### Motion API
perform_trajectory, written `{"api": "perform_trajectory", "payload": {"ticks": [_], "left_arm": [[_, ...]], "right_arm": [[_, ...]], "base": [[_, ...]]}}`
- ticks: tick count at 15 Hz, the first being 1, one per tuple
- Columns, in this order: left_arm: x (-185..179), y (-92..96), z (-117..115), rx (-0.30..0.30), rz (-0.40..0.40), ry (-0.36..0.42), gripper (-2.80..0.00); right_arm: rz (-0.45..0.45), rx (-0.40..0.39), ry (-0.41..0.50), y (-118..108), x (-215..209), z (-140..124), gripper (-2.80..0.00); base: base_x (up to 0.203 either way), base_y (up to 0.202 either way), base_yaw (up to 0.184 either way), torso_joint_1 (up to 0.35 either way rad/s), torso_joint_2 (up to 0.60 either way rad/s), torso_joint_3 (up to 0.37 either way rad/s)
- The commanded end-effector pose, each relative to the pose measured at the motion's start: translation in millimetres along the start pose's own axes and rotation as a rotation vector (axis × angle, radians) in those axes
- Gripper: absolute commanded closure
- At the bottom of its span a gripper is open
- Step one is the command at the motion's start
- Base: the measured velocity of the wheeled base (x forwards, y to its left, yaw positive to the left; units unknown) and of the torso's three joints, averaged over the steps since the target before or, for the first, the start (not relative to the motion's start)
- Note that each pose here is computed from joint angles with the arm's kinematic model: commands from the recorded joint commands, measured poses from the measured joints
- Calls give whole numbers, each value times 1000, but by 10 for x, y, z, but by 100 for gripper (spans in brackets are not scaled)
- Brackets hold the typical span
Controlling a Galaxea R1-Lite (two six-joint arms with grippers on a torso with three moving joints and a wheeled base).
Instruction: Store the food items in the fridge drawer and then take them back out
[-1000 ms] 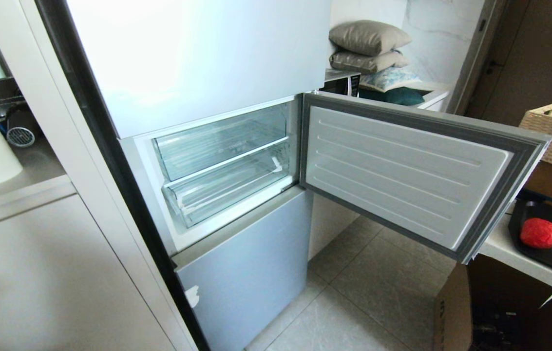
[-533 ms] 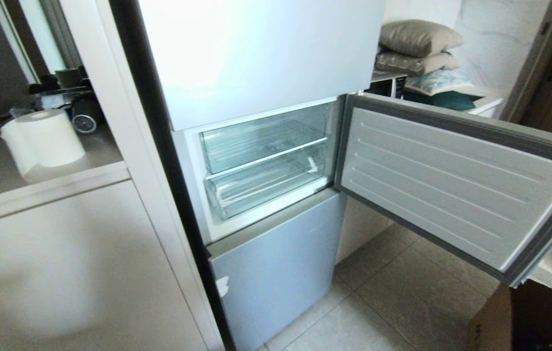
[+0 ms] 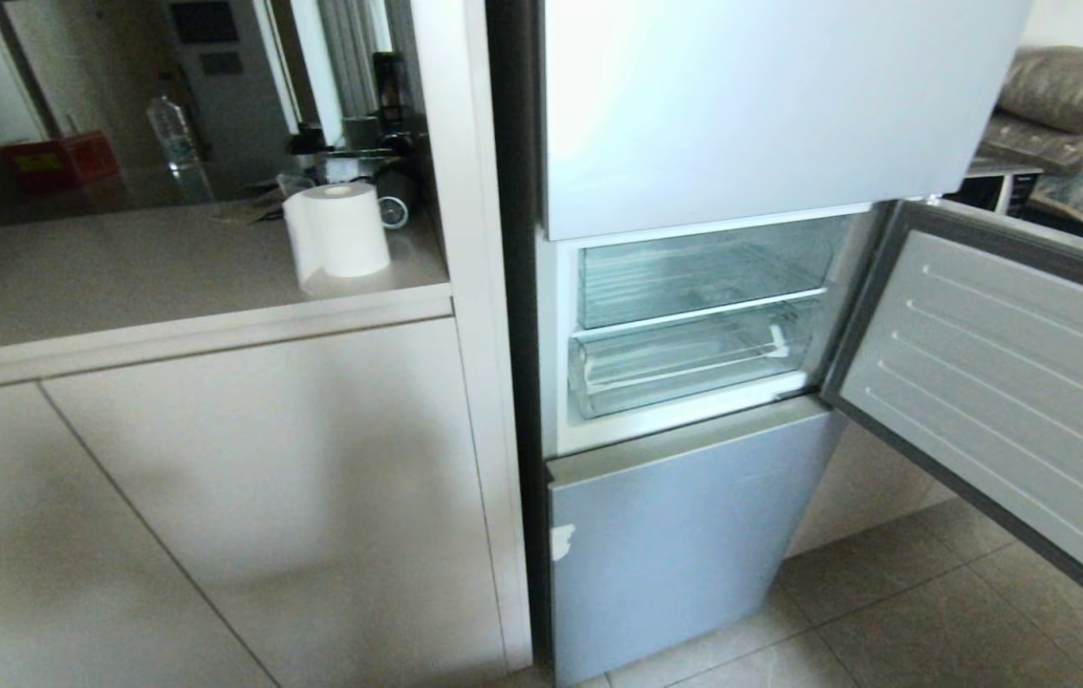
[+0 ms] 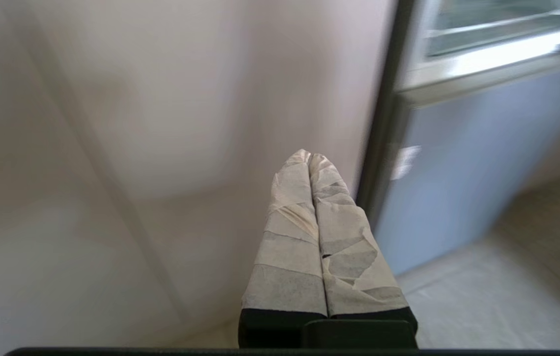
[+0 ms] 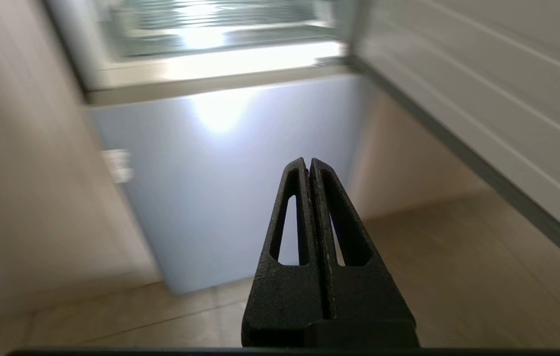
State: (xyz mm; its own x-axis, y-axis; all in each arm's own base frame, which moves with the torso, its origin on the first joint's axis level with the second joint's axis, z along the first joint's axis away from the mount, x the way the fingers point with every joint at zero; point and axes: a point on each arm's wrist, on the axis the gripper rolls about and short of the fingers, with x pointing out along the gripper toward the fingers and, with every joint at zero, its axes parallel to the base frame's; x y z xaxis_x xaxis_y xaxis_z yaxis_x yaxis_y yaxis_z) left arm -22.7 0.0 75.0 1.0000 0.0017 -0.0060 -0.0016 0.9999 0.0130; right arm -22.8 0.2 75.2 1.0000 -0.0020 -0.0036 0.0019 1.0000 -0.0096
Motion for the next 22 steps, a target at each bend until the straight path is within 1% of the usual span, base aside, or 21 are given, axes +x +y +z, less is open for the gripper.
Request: {"api": "perform_trajectory", "payload": {"ticks": [1, 10, 14, 22], "left_arm": [[1, 0, 1, -1, 0, 0, 0], [1, 0, 0, 0, 1, 1, 0], [1, 0, 1, 1, 0, 0, 0], [1, 0, 0, 1, 0, 1, 0]], "right_arm": [[0, -1, -1, 0, 0, 0, 0], [-1, -1, -1, 0, 0, 0, 0], [-1, -3, -1, 0, 0, 0, 0], [-1, -1, -1, 0, 0, 0, 0]], "base": [[2, -9, 174, 2, -1, 4], [2, -7, 166, 1, 3, 1], [-1, -1, 16, -16, 35, 20], [0, 0, 0, -151, 332, 172]]}}
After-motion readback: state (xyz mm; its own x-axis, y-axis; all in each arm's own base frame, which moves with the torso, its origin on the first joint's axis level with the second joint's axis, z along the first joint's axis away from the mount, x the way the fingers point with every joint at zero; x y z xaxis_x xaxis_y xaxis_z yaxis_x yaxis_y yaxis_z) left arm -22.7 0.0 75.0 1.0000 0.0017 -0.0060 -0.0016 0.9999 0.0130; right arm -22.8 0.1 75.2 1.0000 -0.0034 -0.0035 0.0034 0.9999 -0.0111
